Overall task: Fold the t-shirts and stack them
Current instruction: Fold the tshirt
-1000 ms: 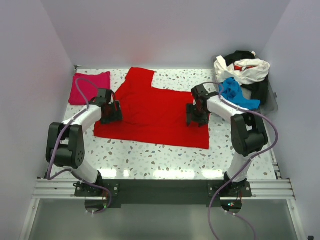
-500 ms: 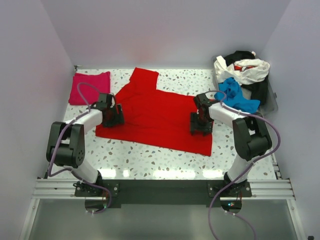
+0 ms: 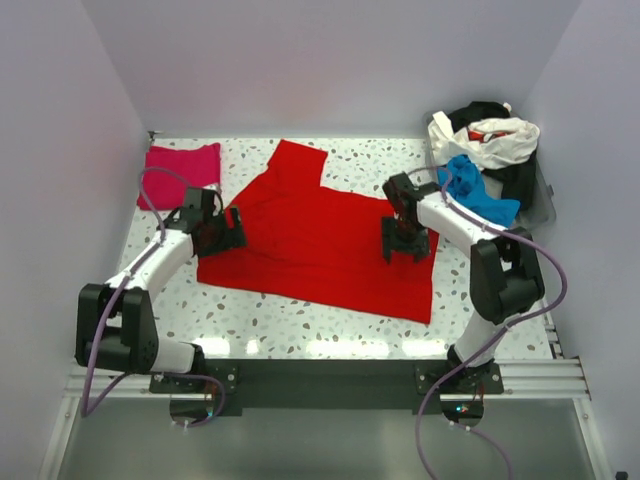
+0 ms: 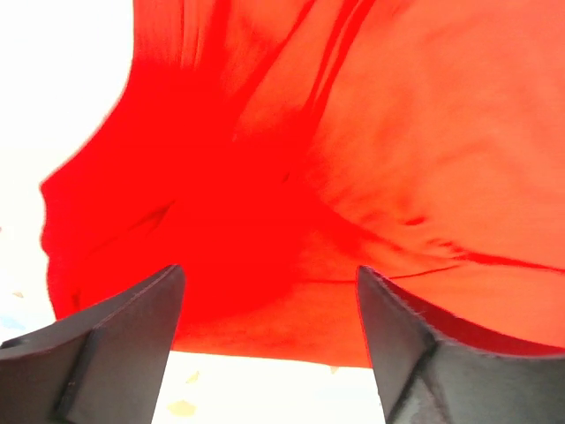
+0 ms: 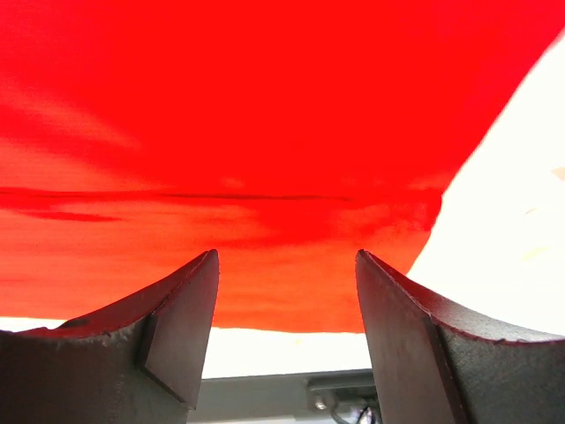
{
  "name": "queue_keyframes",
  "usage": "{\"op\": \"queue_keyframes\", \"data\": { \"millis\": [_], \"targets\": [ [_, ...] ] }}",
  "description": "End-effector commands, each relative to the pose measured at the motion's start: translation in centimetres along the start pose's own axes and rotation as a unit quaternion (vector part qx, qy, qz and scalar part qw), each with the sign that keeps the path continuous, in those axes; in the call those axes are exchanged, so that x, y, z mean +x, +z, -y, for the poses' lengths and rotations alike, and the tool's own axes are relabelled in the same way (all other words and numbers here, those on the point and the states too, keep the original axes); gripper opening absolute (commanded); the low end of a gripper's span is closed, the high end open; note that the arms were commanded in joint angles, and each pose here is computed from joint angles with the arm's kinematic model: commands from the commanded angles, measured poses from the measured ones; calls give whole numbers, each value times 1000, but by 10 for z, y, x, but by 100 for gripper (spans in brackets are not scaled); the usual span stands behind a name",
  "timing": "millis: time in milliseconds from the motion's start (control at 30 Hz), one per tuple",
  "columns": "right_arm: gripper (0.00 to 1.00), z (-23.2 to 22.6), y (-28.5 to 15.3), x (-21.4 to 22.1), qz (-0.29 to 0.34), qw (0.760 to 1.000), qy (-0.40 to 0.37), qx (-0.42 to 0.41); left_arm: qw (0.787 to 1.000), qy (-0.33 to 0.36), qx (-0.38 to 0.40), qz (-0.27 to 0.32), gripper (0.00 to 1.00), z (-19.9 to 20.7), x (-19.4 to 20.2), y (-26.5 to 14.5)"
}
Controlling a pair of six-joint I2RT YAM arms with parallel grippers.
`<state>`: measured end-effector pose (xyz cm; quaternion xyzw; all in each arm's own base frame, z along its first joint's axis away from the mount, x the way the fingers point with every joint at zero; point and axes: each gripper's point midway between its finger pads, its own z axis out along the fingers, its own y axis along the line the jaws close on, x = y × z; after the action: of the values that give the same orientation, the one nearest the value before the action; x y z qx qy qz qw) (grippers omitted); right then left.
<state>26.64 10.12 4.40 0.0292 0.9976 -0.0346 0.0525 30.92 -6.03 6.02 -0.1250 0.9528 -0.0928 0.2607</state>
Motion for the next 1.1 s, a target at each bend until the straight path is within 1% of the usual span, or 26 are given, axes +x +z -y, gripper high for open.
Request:
{"op": "queue_keyframes", "data": {
  "millis": [0,67,100,133,167,200,233,267,300,333,367,400,433,467,533,633,800,900,1067],
  "targets": [
    [67,-42,-61,-58,109,992,-42,-42,997,-9,22,75,86,21,-57,-40],
    [67,-77,-78,-70,142,984,-77,-73,996,-20,14,86,88,13,-68,-46],
    [67,-95,-78,-75,146,981,-91,-89,996,-25,6,87,89,6,-70,-46],
    [66,-117,-93,-93,179,972,-101,-116,996,-33,-4,83,90,-3,-69,-45],
    [66,-140,-97,-93,187,965,-120,-136,995,-47,-23,82,90,-18,-69,-43],
    [62,-163,-101,-104,196,960,-130,-153,995,-56,-40,76,91,-33,-64,-39],
    [61,-183,-106,-108,204,952,-144,-178,994,-61,-44,78,91,-40,-64,-36],
    [60,-207,-109,-104,211,944,-166,-190,993,-73,-53,80,92,-51,-64,-35],
    [59,-231,-125,-112,232,931,-180,-218,993,-78,-59,70,93,-58,-57,-30],
    [58,-250,-113,-109,219,928,-197,-226,992,-84,-62,71,93,-63,-57,-28],
    [58,-272,-114,-100,220,921,-220,-236,992,-87,-59,64,93,-64,-54,-25],
    [58,-290,-128,-104,239,909,-231,-252,992,-92,-59,58,93,-65,-51,-21],
    [58,-304,-115,-101,233,906,-251,-251,992,-93,-57,57,93,-65,-51,-20],
    [58,-320,-117,-91,236,896,-271,-260,992,-96,-50,58,93,-62,-51,-20],
    [57,-339,-119,-90,252,882,-293,-270,992,-107,-38,63,93,-58,-51,-19],
    [57,-360,-104,-81,255,870,-314,-282,991,-118,-19,55,94,-52,-44,-15],
    [55,-385,-88,-65,250,855,-343,-299,990,-132,-20,32,93,-55,-23,-2],
    [55,-400,-87,-58,263,840,-365,-303,991,-131,-35,21,91,-63,-12,4],
    [54,-413,-73,-55,276,832,-383,-292,991,-126,-47,11,89,-69,0,10]
  ]
}}
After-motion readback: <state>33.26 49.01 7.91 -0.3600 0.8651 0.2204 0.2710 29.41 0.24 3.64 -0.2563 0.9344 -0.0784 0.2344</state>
